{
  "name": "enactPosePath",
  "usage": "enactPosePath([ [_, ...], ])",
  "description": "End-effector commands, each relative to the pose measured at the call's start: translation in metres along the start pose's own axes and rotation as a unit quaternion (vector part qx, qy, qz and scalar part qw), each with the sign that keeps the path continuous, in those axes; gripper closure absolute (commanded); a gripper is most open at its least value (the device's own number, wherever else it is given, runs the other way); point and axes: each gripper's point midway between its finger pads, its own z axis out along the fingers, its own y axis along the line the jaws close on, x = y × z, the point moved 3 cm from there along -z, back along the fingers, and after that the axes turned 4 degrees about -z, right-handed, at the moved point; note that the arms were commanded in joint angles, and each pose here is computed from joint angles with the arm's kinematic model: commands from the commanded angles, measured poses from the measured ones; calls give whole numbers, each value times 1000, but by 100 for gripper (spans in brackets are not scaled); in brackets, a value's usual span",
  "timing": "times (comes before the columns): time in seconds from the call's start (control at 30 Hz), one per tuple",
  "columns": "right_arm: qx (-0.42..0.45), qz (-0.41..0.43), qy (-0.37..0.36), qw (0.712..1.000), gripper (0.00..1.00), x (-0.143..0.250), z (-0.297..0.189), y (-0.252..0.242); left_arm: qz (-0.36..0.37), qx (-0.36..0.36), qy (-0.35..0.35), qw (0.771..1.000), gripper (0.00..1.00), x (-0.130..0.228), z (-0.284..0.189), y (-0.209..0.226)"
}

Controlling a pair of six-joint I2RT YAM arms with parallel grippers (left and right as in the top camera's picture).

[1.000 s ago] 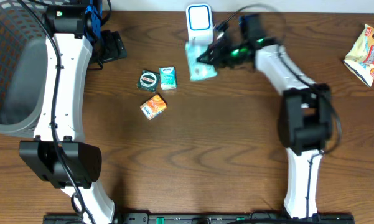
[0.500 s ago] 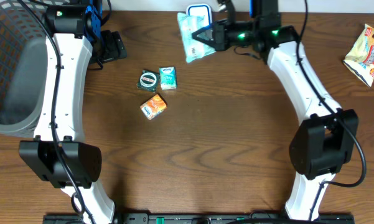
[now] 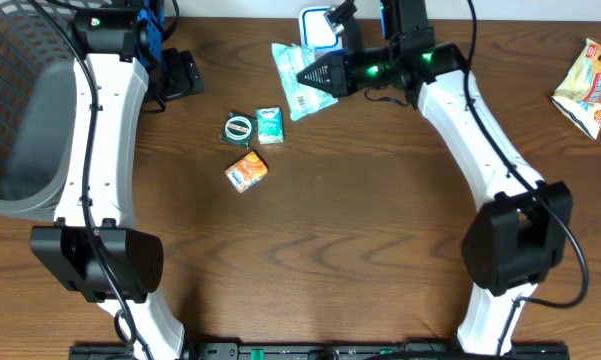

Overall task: Scan the item barcode
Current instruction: 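Lift the teal wipes pack and present it to the scanner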

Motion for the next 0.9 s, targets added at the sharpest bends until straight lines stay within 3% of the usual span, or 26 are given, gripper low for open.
enactPosePath([
  [0.0, 48, -30, -40, 998, 99, -19, -45, 39, 5, -10, 6, 1000, 2, 1, 6, 2],
  [0.1, 114, -21, -53, 992, 99, -18, -72, 50, 5, -10, 6, 1000, 2, 1, 6, 2],
  [0.27, 108, 15, -50, 993, 99, -10, -82, 73, 5, -10, 6, 1000, 2, 1, 6, 2],
  [0.5, 107, 40, -45, 992, 99, -7, -75, 69, 5, -10, 6, 1000, 2, 1, 6, 2],
  [0.73, 106, 36, -42, 993, 99, -8, -67, 62, 5, -10, 6, 1000, 2, 1, 6, 2],
  [0.87, 101, -20, -37, 994, 99, -9, -65, 66, 5, -10, 6, 1000, 2, 1, 6, 2],
])
